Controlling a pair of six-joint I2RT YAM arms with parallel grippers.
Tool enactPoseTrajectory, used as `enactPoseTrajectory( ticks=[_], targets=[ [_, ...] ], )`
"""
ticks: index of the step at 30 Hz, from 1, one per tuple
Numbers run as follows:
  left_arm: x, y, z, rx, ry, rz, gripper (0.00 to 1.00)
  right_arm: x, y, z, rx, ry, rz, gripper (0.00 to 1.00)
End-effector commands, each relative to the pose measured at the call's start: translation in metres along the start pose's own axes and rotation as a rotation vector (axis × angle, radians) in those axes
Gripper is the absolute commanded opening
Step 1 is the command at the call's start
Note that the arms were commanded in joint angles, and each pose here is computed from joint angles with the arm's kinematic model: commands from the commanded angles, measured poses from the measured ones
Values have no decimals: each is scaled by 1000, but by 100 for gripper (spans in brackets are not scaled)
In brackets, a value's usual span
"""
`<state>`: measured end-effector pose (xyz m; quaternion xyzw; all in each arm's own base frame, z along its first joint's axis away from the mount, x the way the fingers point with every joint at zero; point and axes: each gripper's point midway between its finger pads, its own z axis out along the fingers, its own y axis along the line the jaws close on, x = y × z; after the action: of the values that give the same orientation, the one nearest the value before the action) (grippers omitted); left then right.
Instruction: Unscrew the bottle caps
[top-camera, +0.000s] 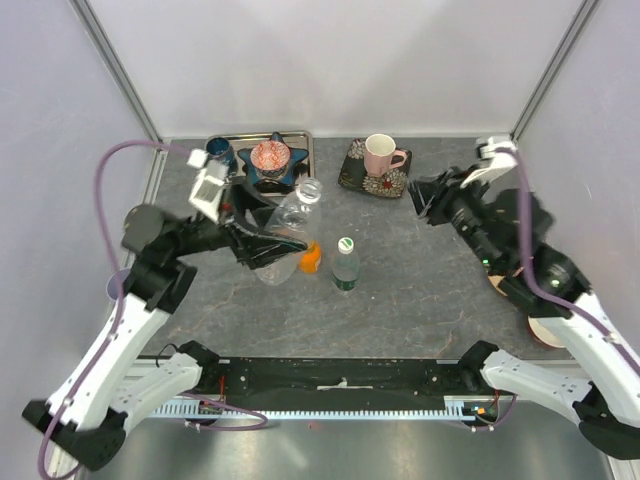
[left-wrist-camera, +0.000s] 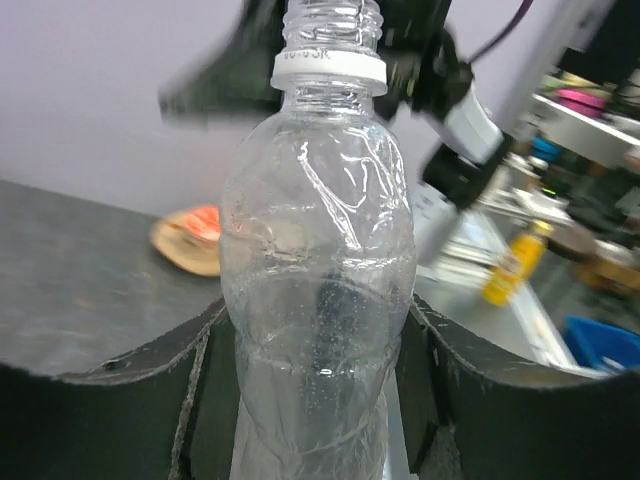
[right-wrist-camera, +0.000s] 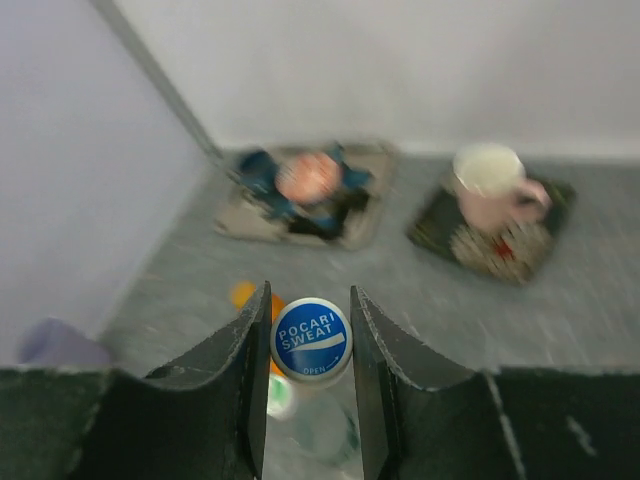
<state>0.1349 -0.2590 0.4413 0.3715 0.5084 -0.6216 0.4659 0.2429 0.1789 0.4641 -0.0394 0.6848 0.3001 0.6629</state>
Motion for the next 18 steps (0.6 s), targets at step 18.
enactPoseTrajectory(
  ticks=[18],
  targets=[
    [3,32,-52,-436,-152,218,37,328,-175,2,522,596,79,0]
  ],
)
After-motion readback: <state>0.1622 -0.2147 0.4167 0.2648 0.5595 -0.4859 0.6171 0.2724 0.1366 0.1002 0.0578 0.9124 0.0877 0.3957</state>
